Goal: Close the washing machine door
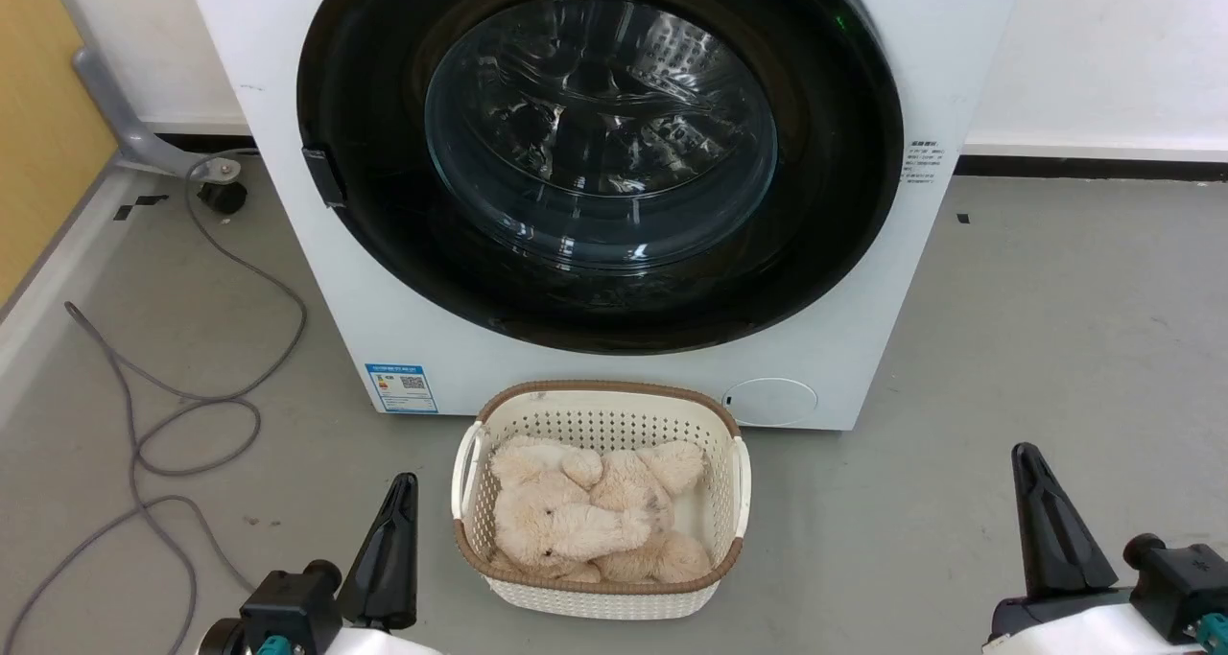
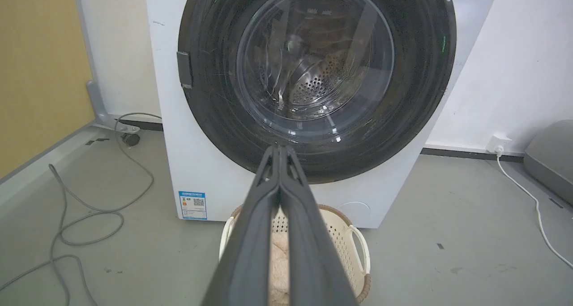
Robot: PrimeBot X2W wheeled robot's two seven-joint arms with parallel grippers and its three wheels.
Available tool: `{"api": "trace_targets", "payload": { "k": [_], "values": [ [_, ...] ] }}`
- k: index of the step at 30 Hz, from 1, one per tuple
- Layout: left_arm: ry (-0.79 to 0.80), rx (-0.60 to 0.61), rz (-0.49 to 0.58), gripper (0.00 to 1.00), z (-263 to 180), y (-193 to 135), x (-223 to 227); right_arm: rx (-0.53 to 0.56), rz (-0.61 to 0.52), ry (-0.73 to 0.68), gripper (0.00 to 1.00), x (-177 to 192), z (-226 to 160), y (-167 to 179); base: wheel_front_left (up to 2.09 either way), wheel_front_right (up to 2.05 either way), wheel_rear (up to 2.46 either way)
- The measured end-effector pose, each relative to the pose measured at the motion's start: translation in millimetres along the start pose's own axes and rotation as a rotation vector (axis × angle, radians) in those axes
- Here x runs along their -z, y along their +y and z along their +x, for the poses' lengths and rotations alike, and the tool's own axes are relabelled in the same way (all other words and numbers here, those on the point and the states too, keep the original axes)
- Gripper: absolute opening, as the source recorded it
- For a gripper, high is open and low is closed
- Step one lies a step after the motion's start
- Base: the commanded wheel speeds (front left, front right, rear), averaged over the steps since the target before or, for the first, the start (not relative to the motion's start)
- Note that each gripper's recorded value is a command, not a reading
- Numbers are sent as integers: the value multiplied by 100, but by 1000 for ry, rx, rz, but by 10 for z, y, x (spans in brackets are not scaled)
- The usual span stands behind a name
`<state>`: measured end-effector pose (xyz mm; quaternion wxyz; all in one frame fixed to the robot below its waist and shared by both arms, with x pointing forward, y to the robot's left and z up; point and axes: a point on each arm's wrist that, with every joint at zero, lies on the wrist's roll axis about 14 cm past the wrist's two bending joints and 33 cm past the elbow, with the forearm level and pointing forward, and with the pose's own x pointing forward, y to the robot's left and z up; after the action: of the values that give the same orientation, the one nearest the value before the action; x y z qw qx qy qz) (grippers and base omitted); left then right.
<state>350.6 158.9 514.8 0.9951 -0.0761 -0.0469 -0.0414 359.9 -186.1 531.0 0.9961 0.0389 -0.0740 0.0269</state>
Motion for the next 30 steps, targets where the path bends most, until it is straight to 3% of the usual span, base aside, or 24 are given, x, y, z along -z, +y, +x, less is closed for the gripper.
{"api": "trace_targets", "payload": {
  "k": [30],
  "values": [
    [37, -14, 52, 0, 35, 39, 4, -22, -32, 58, 0, 67, 4, 62, 0, 0, 0]
  ]
}}
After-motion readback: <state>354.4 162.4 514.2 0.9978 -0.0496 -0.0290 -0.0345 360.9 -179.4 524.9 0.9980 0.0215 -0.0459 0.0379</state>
